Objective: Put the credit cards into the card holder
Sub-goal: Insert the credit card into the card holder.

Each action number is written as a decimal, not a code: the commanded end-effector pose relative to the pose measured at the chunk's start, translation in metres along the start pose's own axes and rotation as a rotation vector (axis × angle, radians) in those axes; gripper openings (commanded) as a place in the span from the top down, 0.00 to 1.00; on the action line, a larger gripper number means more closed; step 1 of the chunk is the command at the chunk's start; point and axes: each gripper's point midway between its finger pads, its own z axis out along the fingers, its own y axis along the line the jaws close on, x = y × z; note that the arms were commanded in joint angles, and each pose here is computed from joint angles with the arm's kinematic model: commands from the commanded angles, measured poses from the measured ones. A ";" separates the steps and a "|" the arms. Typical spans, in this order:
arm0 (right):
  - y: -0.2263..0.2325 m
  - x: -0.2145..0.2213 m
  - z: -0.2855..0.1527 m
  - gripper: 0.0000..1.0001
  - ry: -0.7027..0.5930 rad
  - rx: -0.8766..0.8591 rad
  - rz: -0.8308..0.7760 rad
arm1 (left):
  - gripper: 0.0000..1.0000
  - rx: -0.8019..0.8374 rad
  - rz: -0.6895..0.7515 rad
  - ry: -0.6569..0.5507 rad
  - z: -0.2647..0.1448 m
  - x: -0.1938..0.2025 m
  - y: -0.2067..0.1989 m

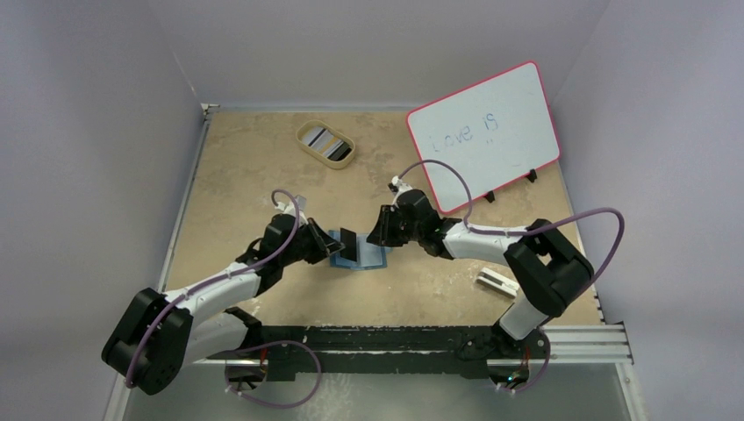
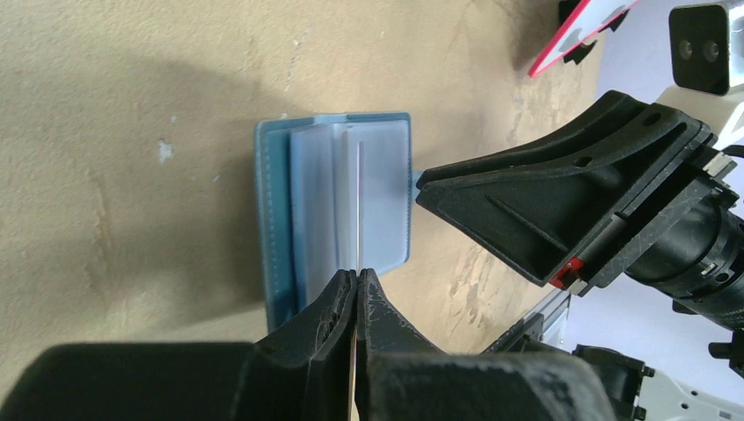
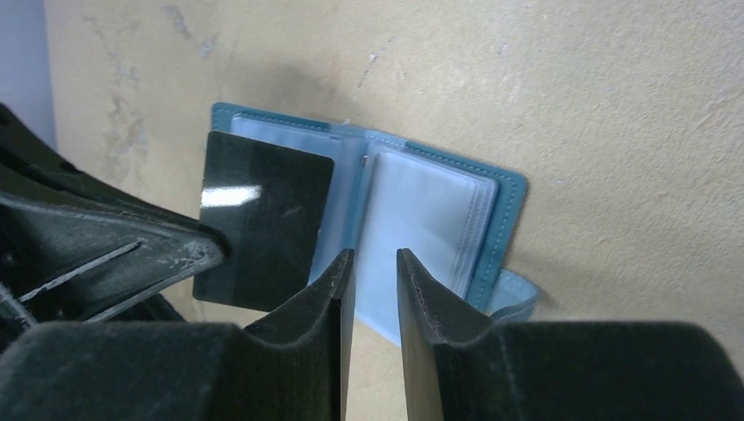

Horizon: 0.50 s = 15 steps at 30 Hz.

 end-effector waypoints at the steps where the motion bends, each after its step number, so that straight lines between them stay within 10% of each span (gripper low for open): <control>1: -0.010 -0.005 0.006 0.75 -0.013 0.056 -0.030 | 1.00 0.033 0.019 -0.055 0.002 -0.007 -0.003; 15: -0.025 0.013 0.015 0.74 0.022 0.091 -0.020 | 1.00 0.083 -0.009 -0.047 0.015 0.003 0.006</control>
